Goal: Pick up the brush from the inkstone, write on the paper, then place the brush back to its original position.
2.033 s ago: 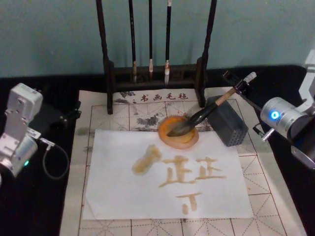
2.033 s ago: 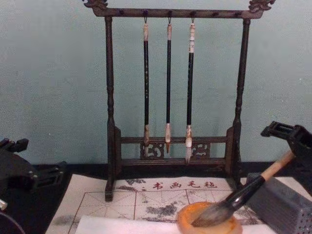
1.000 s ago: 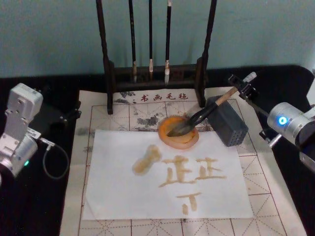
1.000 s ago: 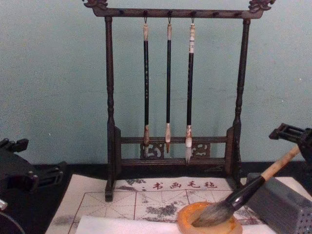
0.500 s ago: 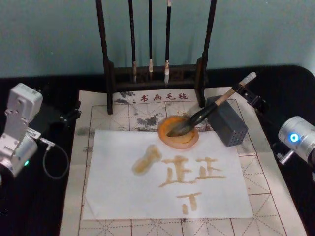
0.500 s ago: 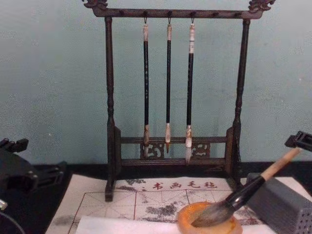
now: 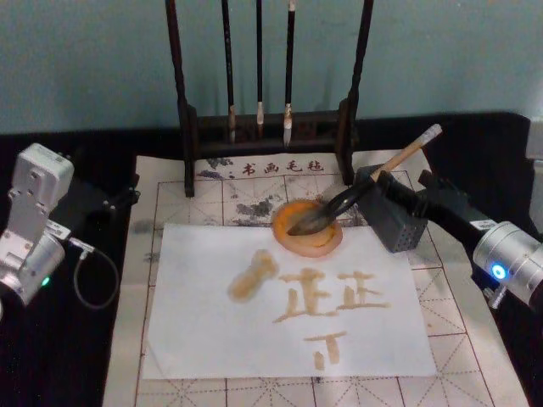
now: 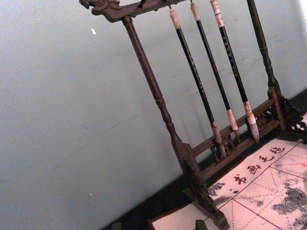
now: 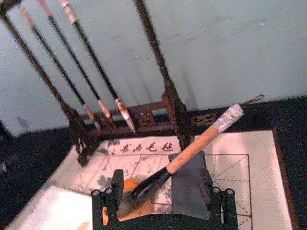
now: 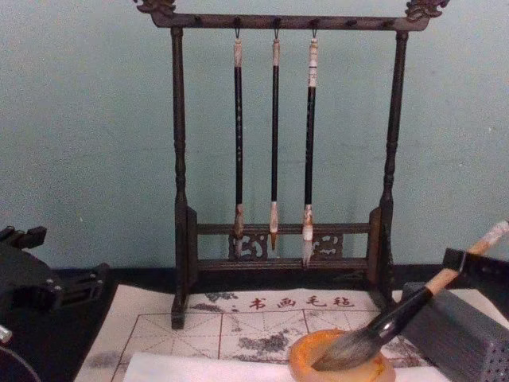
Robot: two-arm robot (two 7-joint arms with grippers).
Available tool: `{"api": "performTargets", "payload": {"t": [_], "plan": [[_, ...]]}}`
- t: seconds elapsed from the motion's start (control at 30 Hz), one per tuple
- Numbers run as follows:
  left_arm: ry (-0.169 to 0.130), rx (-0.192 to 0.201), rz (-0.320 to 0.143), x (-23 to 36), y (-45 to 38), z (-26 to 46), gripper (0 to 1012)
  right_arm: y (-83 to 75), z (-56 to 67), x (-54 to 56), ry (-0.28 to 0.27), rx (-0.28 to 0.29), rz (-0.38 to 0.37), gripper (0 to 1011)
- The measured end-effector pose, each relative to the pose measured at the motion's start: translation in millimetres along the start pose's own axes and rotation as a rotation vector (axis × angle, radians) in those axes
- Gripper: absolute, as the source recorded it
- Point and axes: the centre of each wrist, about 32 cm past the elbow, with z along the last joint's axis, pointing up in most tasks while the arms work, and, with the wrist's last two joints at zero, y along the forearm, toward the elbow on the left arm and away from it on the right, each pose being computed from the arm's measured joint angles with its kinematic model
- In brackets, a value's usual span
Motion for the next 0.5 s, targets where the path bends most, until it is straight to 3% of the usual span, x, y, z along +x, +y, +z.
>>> {"api": "performTargets", "payload": {"t": [0.27,0.5], "plan": [[0.000,0.000,0.000,0.0,0.0,0.0,1001,-1.4,-3.2,0.7,-0.157,-0.030,0.019,1000],[0.000,0.000,0.000,0.0,0.0,0.0,1001,-2.4,-7.5,1.7,-0.237,-0.048,0.026,1000]]}}
